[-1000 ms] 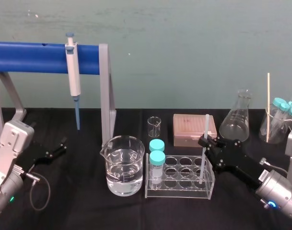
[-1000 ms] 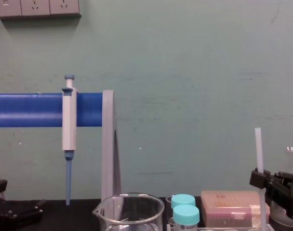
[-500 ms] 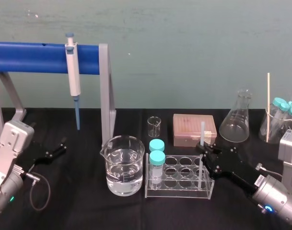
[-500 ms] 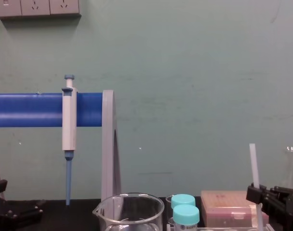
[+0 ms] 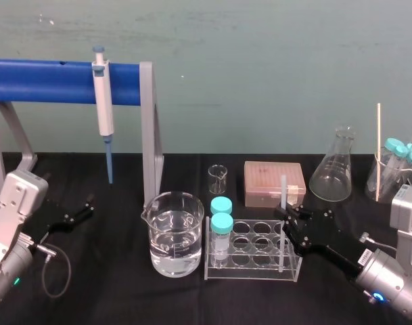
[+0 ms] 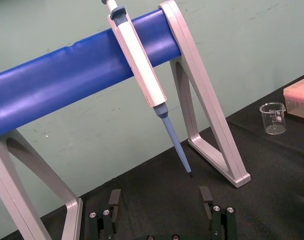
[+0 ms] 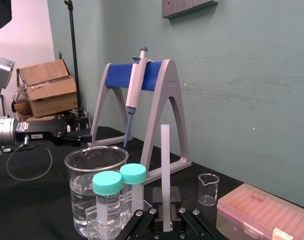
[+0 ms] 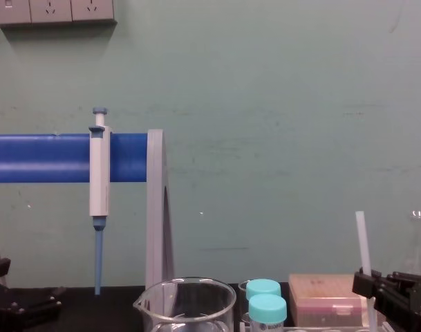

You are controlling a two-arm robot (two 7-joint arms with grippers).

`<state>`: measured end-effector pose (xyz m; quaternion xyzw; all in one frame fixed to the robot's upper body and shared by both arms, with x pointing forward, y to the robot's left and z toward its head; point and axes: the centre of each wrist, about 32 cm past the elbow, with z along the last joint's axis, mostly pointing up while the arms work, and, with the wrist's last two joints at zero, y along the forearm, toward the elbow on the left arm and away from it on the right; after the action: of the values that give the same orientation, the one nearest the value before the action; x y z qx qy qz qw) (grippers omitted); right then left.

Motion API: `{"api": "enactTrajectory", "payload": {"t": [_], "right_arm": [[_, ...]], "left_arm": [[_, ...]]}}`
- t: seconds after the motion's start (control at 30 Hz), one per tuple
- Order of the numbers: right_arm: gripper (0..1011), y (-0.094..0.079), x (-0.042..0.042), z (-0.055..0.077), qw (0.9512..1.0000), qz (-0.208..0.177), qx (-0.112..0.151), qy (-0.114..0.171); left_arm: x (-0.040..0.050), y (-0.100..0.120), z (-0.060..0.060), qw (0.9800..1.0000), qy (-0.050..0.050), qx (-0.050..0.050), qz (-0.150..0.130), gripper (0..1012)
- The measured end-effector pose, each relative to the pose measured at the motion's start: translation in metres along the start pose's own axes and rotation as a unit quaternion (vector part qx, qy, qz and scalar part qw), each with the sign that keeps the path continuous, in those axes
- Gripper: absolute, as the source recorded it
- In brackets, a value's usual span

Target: Pick up the stirring rod with one hand, then place it down.

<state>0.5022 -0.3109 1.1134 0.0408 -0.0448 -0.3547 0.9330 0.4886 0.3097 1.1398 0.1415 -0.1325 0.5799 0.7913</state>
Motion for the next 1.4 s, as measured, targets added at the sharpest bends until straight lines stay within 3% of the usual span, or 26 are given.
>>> {"api": "enactTrajectory", "payload": {"t": [0.37,0.4,0.43,0.87,1.03,1.17,1.23,1.3,1.4], "right_arm": [[383,0.0,0.0005,0.0,1.0,-0.001,0.001,0.001],[463,0.0,0.0005,0.0,1.0,-0.001,0.001,0.001],[463,0.0,0.0005,0.0,1.0,-0.001,0.002,0.001],[889,0.0,0.0007,0.0,1.0,-0.001,0.002,0.002],[997,0.0,0.0019,0.014,0.9988,-0.044,0.014,-0.015],[1003,-0.005,0.001,0.027,0.9908,-0.124,0.031,-0.044],[1003,-0.009,-0.0003,0.03,0.9813,-0.181,0.034,-0.056],[1003,-0.012,-0.002,0.03,0.9723,-0.226,0.018,-0.058],[1003,-0.016,-0.0038,0.026,0.9637,-0.262,-0.025,-0.043]], "left_arm": [[0.0,0.0,0.0,1.0,0.0,0.0,0.0,1000],[0.0,0.0,0.0,1.0,0.0,0.0,0.0,1000],[0.0,0.0,0.0,1.0,0.0,0.0,0.0,1000],[0.0,0.0,0.0,1.0,0.0,0.0,0.0,1000],[0.0,0.0,0.0,1.0,0.0,0.0,0.0,1000],[0.0,0.0,0.0,1.0,0.0,0.0,0.0,1000],[0.0,0.0,0.0,1.0,0.0,0.0,0.0,1000],[0.0,0.0,0.0,1.0,0.0,0.0,0.0,1000],[0.0,0.0,0.0,1.0,0.0,0.0,0.0,1000]]}}
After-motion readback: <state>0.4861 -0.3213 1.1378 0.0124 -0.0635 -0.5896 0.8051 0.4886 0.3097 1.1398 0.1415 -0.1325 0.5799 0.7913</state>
